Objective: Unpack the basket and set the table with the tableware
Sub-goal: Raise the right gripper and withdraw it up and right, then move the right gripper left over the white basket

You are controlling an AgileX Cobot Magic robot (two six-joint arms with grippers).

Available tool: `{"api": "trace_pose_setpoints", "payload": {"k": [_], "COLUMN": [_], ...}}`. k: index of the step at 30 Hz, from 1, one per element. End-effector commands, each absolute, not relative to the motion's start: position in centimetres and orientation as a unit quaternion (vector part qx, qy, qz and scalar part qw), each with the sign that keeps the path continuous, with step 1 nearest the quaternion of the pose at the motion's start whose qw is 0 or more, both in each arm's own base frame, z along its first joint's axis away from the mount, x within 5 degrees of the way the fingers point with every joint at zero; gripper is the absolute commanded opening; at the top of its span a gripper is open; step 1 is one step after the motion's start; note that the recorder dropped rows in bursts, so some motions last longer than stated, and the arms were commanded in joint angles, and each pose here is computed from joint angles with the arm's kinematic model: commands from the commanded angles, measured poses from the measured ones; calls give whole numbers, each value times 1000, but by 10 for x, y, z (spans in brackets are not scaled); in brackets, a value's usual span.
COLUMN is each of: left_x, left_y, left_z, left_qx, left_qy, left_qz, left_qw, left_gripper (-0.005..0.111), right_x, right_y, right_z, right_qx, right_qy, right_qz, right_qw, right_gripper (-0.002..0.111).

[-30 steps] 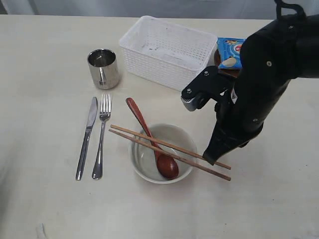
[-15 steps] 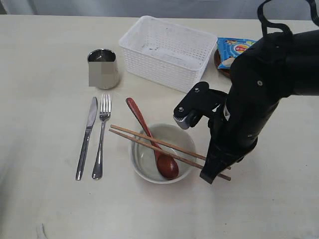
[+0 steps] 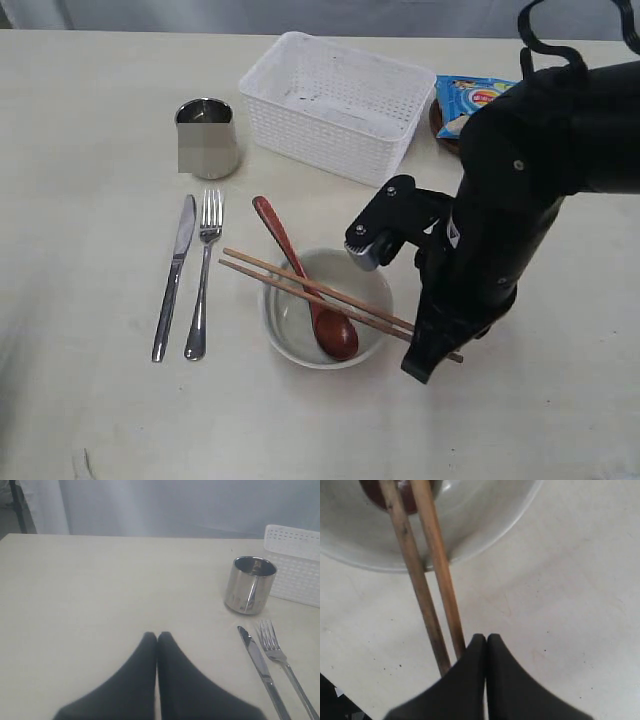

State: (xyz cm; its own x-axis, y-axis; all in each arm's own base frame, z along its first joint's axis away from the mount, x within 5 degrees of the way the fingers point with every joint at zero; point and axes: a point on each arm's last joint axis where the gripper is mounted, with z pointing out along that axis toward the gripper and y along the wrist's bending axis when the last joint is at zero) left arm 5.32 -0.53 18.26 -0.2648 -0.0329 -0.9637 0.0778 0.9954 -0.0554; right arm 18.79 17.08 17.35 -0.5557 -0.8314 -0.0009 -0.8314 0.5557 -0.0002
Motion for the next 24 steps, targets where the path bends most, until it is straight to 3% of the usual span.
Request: {"api": "trace_pose_setpoints", "payload": {"k": [1, 7, 14, 24], "left_x": [53, 53, 53, 53], "left_y": [-5, -5, -5, -5], "left_z": [182, 182, 182, 182], "left_qx": [14, 14, 14, 14], "left_qy": [791, 791, 791, 791], "left_qz": [-44, -44, -44, -44], "left_qw": [610, 610, 610, 610], "left_gripper": [0, 0, 0, 0], "right_x": [186, 195, 212, 245], "right_y": [169, 159, 130, 84], "right_z": [174, 195, 230, 239], "right_qx": [-478, -452, -335, -164], "right_qy": [878, 887, 907, 954], "right_qz": [-1, -54, -159, -121], "right_qw": [-4, 75, 200, 220], "right_gripper": [-1, -1, -1, -1]}}
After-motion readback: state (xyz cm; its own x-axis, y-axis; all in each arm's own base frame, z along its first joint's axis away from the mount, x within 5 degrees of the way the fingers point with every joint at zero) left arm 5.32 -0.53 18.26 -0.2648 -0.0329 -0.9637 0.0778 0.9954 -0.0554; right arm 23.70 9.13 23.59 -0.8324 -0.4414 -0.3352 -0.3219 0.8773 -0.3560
